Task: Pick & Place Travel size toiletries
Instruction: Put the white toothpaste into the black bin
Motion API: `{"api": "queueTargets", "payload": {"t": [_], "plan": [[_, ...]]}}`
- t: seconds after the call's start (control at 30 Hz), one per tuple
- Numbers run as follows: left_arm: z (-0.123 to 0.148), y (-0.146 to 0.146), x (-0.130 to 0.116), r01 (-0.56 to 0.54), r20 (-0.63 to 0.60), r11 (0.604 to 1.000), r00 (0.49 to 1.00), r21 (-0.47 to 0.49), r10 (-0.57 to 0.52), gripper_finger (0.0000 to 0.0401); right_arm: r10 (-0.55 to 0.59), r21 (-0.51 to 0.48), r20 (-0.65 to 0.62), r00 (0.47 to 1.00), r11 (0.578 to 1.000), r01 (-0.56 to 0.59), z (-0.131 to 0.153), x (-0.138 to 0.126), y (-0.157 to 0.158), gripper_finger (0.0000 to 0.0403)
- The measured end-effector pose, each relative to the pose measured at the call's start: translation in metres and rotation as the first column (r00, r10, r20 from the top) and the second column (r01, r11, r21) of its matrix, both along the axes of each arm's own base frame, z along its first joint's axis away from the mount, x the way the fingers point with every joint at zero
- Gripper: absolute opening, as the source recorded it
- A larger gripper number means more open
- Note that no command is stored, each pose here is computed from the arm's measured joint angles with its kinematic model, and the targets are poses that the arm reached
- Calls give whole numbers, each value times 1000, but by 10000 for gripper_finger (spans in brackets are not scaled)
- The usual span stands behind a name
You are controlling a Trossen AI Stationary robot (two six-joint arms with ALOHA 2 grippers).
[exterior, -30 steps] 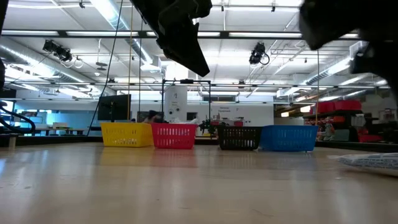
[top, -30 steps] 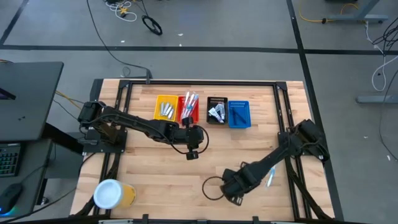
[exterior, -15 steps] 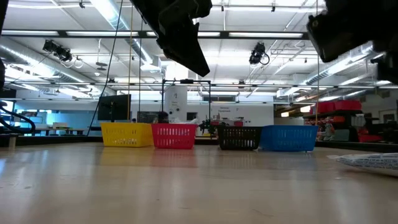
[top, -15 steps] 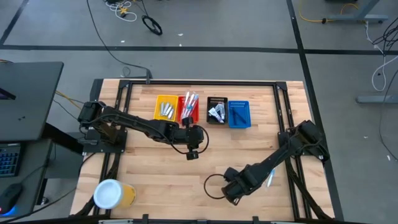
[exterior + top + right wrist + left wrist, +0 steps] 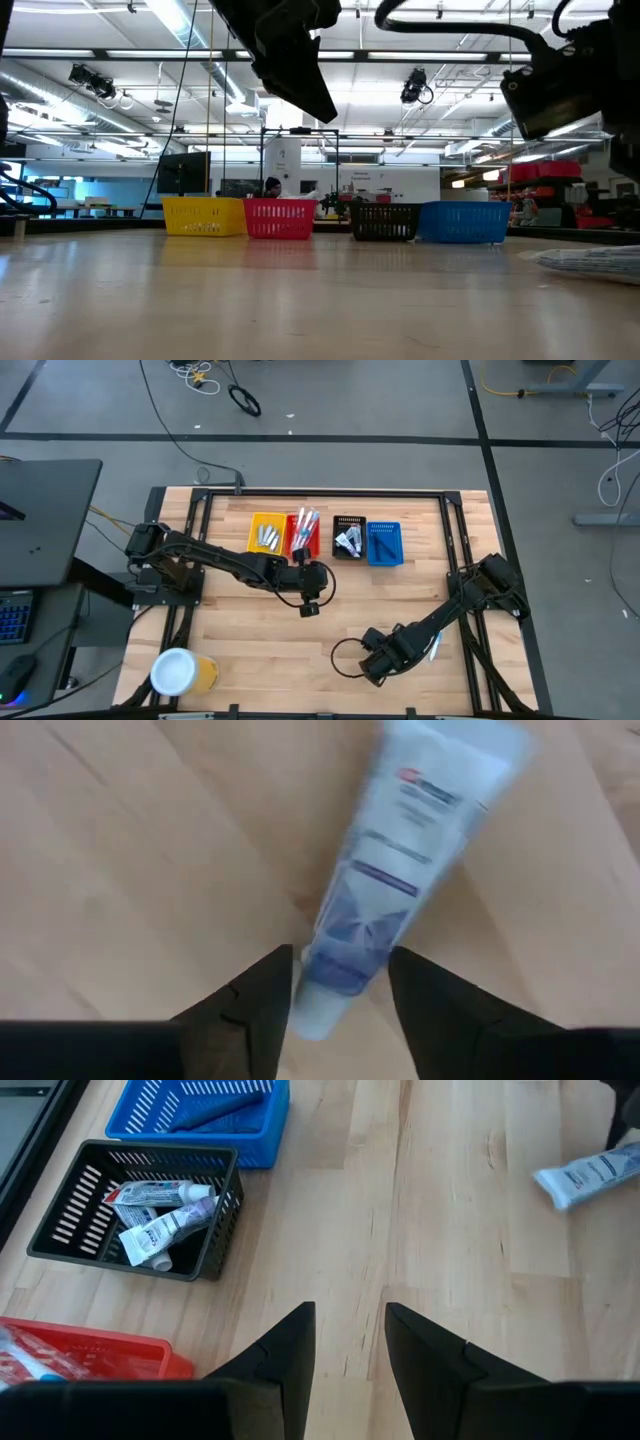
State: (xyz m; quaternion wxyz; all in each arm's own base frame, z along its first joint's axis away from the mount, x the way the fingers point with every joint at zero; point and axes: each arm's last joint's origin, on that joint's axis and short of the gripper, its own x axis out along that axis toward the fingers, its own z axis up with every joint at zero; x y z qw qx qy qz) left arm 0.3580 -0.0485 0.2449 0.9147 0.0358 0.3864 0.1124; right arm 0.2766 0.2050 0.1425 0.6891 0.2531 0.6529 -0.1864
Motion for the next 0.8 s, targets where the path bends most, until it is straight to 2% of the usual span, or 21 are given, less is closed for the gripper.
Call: {"api": "queueTargets", "payload": {"t": [0.33, 0.53, 0.67, 0.73, 0.8], "plan": [[0, 0, 0, 1, 0, 1000, 1000, 1, -1, 132, 17, -40, 4, 1000, 999, -17, -4, -4, -2, 93], [0, 0, 0, 0, 1, 1000, 1000, 0, 0, 132, 50, -73, 25, 998, 996, -48, -4, -4, -4, 87], [0, 0, 0, -8, 0, 1000, 1000, 15, 8, 132, 72, -154, 58, 996, 986, -63, -4, 0, -11, 87], [2, 3, -4, -63, -9, 996, 998, 62, 63, 132, 66, -211, 64, 996, 976, -51, -4, 1, -16, 86], [10, 6, -11, -183, 32, 977, 983, 109, 181, 132, 61, -293, 61, 996, 955, -40, -1, 1, -24, 86]]}}
